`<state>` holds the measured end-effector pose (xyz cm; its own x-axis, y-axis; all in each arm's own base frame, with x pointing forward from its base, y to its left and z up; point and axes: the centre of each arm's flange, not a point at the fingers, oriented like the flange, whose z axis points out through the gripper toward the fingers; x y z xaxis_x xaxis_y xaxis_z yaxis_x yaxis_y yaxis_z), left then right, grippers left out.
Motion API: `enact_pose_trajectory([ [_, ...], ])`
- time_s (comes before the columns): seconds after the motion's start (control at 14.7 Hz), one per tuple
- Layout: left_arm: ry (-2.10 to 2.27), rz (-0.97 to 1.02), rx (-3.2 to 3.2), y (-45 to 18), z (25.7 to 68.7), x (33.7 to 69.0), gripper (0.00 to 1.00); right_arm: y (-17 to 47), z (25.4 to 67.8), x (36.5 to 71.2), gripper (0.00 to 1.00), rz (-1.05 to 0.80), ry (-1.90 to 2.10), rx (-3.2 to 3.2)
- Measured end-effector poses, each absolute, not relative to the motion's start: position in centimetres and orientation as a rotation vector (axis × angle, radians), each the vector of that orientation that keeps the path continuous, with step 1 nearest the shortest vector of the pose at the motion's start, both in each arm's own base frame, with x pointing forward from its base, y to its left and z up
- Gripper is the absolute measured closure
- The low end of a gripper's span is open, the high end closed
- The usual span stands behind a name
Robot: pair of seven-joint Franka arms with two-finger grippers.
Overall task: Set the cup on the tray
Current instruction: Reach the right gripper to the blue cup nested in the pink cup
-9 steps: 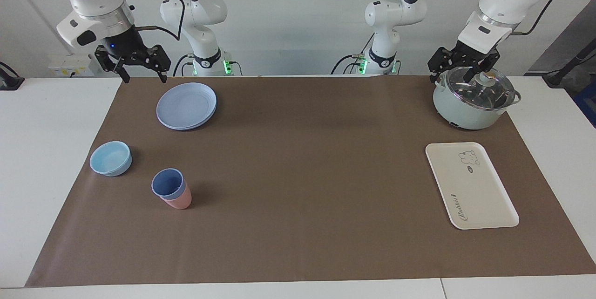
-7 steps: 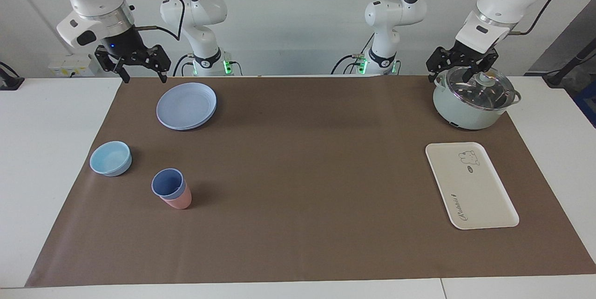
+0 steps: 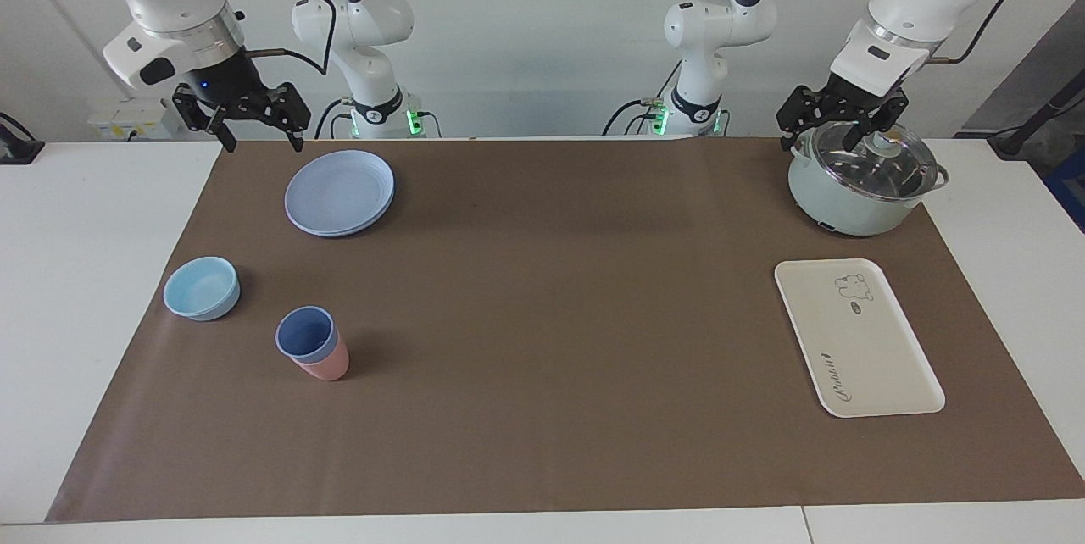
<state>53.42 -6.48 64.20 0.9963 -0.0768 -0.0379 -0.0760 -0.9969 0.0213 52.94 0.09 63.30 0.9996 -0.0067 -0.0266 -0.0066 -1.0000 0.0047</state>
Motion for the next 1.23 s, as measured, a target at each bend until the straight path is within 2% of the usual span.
enact_pose_trajectory([
  [0.34, -0.113, -0.038, 3.118, -6.3, 64.3, 53.6, 0.00, -3.4, 60.9, 53.9, 0.00, 0.125, 0.446, 3.094],
  [0.61, -0.111, -0.005, 3.117, -6.3, 64.5, 53.8, 0.00, -10.4, 56.8, 53.7, 0.00, 0.282, 0.757, 3.057],
  [0.89, -0.108, 0.012, 3.116, -6.2, 64.5, 54.0, 0.00, -13.0, 52.6, 53.9, 0.00, 0.459, 0.956, 3.057],
  [1.23, -0.107, 0.026, 3.116, -6.2, 64.5, 54.1, 0.00, -16.0, 43.6, 56.4, 0.00, 0.803, 1.213, 3.072],
])
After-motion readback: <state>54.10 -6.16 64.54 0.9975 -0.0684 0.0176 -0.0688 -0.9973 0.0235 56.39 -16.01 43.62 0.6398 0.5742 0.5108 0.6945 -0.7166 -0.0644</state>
